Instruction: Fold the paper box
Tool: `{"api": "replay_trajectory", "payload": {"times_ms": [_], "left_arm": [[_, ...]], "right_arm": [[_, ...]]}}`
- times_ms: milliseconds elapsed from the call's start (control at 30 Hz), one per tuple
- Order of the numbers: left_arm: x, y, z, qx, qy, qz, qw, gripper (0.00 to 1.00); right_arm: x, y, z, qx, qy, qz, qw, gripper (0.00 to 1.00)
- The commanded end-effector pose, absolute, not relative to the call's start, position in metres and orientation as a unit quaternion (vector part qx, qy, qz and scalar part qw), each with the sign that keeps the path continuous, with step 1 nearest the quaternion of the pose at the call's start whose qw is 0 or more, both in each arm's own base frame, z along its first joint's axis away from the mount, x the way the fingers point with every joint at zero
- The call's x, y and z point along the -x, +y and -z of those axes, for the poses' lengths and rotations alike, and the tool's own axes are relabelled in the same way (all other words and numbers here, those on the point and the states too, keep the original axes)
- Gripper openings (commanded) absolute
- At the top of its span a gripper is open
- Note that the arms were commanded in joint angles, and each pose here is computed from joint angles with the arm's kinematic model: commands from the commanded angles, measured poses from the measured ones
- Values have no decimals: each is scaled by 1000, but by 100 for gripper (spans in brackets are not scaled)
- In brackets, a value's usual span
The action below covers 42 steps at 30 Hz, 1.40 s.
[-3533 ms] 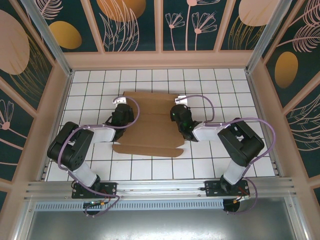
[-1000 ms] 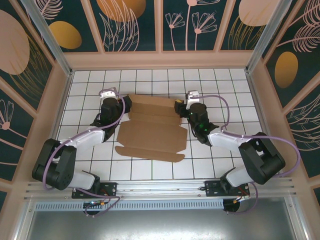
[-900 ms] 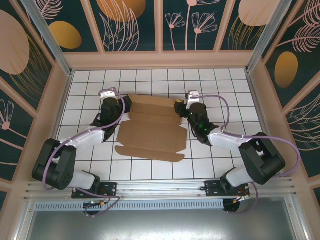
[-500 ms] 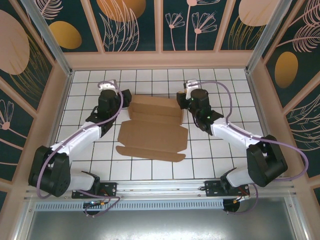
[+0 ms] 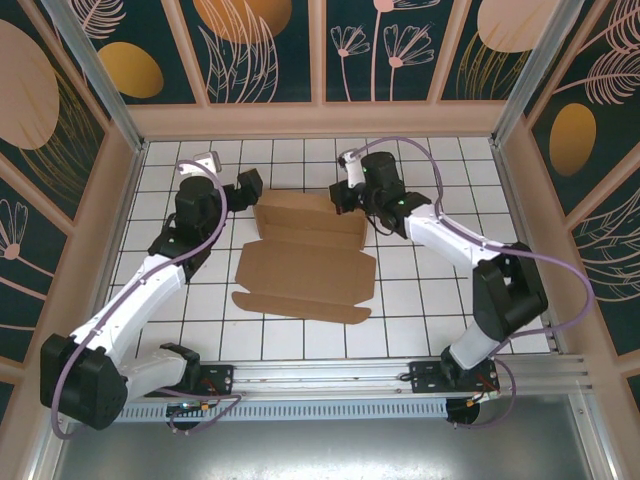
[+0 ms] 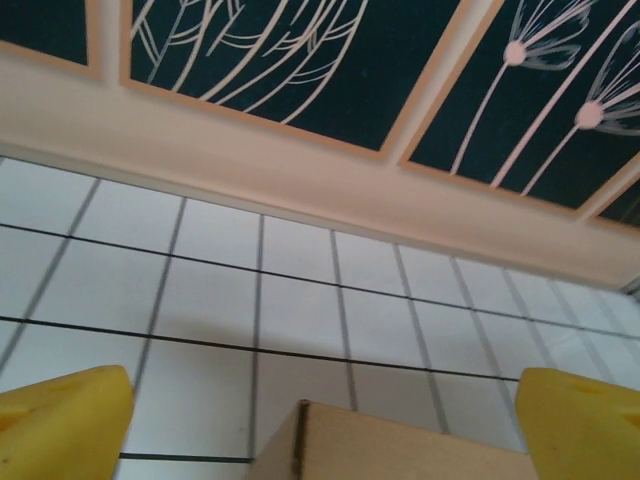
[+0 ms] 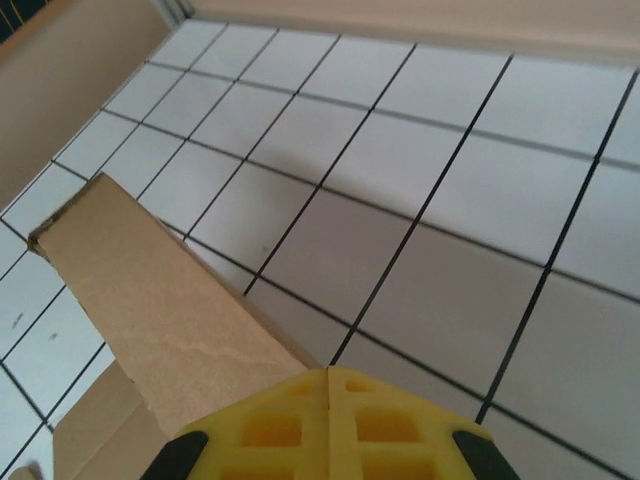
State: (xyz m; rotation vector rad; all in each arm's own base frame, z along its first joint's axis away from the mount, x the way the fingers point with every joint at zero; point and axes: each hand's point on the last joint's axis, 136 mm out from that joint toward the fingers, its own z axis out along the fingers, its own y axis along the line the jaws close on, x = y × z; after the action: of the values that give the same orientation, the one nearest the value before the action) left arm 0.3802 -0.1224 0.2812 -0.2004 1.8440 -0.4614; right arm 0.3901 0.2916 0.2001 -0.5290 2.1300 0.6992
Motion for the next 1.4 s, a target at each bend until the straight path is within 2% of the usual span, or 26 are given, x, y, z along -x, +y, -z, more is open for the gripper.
{"api": "replay_trajectory", "payload": {"times_ms": [0, 233, 467, 600, 700, 833, 900, 967, 1033, 1167, 1300, 1367], "left_arm": [[-372, -135, -291, 76, 778, 252, 571, 99], [-359, -121, -291, 90, 749, 247, 608, 99], [-362, -99, -290, 148, 748, 211, 612, 99], [-356, -78, -305, 173, 735, 170, 633, 99], [-348, -49, -314, 216, 721, 110, 648, 99], [-340, -32, -322, 238, 706, 78, 662, 99], [-340, -33, -320, 237, 710, 79, 659, 99], [-341, -34, -317, 236, 713, 81, 656, 99], [-342, -36, -316, 234, 714, 83, 654, 99], [-348, -44, -309, 225, 722, 98, 647, 99], [-352, -48, -306, 220, 728, 102, 642, 99], [-350, -46, -305, 222, 727, 95, 643, 99]], "right_arm": [[-383, 297, -190, 206, 860, -296, 360, 0], [-396, 288, -163, 184, 880, -257, 354, 0], [-453, 231, -133, 53, 913, -227, 335, 0], [-473, 200, -106, -28, 918, -253, 304, 0], [-466, 191, -86, -52, 925, -238, 292, 0], [-420, 208, -64, -40, 932, -256, 254, 0], [-390, 229, -65, -5, 927, -293, 232, 5], [-361, 254, -82, 46, 905, -360, 222, 15], [-343, 259, -92, 69, 904, -361, 219, 24], [-362, 242, -100, 76, 914, -295, 267, 42], [-382, 266, -93, 110, 914, -304, 244, 57], [-388, 285, -87, 134, 914, -309, 226, 61]]}}
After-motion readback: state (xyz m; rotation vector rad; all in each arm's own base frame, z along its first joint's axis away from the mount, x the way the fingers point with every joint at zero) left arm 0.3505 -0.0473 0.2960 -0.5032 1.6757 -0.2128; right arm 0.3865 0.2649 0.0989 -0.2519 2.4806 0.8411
